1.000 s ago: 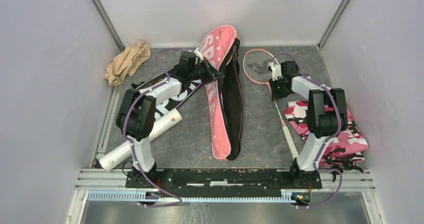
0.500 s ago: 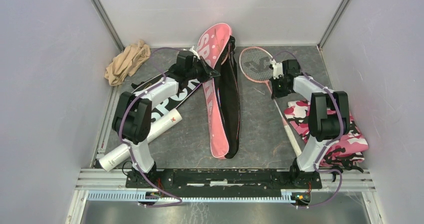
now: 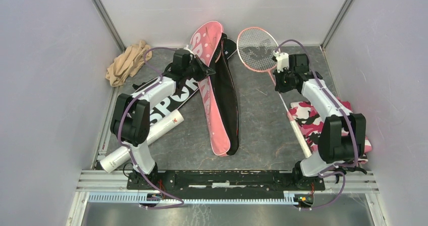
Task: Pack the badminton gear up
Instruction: Pick up the racket from the center of the board, then place the racket in the racket bag.
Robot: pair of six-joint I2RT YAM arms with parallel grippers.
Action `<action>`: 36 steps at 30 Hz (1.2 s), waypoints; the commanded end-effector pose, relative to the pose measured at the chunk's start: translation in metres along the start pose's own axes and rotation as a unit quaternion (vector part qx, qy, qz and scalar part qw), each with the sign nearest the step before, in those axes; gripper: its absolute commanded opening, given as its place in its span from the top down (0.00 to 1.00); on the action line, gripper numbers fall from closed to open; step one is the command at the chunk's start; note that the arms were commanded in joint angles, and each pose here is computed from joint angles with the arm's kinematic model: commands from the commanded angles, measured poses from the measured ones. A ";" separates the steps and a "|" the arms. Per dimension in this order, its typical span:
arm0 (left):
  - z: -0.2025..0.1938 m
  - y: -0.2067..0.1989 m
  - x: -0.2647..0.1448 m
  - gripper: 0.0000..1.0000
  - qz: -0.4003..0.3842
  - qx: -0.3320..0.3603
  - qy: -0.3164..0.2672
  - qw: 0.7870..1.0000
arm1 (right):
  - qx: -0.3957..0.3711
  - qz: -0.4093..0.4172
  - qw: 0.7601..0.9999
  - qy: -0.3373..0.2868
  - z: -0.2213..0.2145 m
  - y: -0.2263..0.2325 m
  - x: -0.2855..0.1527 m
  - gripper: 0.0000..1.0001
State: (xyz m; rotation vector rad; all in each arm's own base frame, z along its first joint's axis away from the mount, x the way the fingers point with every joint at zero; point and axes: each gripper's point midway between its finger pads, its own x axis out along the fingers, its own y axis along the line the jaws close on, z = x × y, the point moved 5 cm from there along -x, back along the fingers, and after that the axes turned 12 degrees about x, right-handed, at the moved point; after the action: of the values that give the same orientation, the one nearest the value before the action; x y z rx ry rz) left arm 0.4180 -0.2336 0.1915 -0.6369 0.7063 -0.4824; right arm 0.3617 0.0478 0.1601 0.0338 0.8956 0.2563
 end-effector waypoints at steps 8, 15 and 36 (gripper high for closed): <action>0.027 -0.016 0.005 0.98 -0.030 0.011 -0.043 0.999 | -0.136 -0.018 0.990 -0.029 -0.002 0.037 -0.041 1.00; 0.028 -0.017 0.003 0.98 -0.035 0.009 -0.049 0.998 | -0.182 -0.052 0.982 -0.009 -0.025 0.045 -0.036 1.00; 0.009 -0.033 0.009 0.98 -0.074 0.011 -0.025 0.997 | -0.255 -0.098 0.962 -0.005 -0.021 0.091 -0.012 1.00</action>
State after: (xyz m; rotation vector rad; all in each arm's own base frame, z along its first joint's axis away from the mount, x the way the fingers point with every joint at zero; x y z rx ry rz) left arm 0.4233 -0.2410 0.1873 -0.6369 0.6960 -0.4990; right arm 0.2990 0.1125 0.1458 -0.5362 0.8893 0.3226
